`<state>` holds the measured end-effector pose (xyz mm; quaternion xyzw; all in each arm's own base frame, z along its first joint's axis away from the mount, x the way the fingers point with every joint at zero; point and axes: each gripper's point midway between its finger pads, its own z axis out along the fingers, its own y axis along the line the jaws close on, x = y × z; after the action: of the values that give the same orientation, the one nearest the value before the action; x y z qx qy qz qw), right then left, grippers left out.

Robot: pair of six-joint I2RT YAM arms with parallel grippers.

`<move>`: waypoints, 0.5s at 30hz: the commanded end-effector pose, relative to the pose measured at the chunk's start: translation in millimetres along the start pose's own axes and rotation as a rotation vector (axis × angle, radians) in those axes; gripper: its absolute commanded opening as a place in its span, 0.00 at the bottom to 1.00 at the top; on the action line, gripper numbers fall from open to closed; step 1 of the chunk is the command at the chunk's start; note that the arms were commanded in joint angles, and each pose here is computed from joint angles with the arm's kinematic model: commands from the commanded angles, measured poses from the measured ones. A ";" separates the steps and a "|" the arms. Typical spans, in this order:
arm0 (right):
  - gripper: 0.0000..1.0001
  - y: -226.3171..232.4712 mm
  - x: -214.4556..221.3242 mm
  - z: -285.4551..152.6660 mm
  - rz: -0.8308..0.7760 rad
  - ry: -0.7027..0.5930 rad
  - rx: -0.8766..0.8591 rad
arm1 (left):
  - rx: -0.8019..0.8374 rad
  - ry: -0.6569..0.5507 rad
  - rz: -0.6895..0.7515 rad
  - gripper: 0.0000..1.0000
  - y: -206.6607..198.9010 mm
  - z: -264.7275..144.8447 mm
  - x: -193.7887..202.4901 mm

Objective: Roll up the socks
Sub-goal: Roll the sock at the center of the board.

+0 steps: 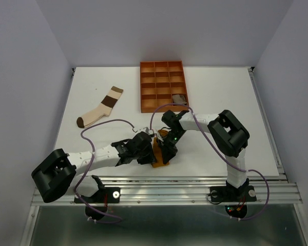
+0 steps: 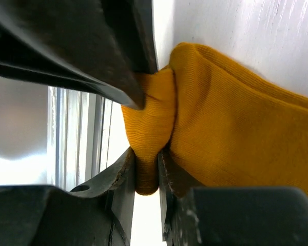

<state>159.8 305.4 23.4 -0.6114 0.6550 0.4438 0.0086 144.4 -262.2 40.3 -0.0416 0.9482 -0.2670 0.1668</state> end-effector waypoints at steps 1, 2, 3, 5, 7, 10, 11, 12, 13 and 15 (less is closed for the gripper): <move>0.16 -16.3 9.1 3.9 -0.026 0.051 0.055 | -0.012 0.035 0.027 0.18 -2.6 6.8 4.0; 0.18 -15.8 8.1 3.4 -0.028 0.048 0.055 | -0.033 0.040 0.027 0.16 1.1 8.2 5.0; 0.20 -15.5 8.2 3.5 -0.032 0.046 0.055 | -0.053 0.048 0.023 0.10 4.7 9.3 6.8; 0.30 -16.3 5.9 3.1 -0.030 0.039 0.062 | -0.097 0.073 0.015 0.00 12.0 12.8 10.1; 0.46 -18.7 1.5 0.1 -0.056 0.034 0.082 | -0.110 0.090 0.008 0.00 11.1 14.3 10.7; 0.52 -24.9 -5.0 -10.3 -0.087 0.035 0.131 | -0.118 0.136 -0.008 0.00 10.0 17.4 15.5; 0.53 -24.2 -6.3 -12.2 -0.093 0.034 0.138 | -0.116 0.151 -0.012 0.00 9.6 17.8 17.3; 0.55 -24.6 -8.1 -14.0 -0.105 0.033 0.146 | -0.114 0.156 -0.014 0.00 9.8 17.6 18.1; 0.57 -23.0 -14.3 -18.7 -0.125 0.021 0.162 | -0.112 0.158 -0.017 0.00 10.2 17.3 18.5; 0.60 -25.8 -16.5 -26.9 -0.128 -0.002 0.187 | -0.091 0.159 -0.041 0.00 8.6 15.1 17.8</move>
<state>160.1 294.4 29.5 -0.5733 0.6958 0.4324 -0.0172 157.3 -275.0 33.2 -0.0609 0.9567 -0.2464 0.1425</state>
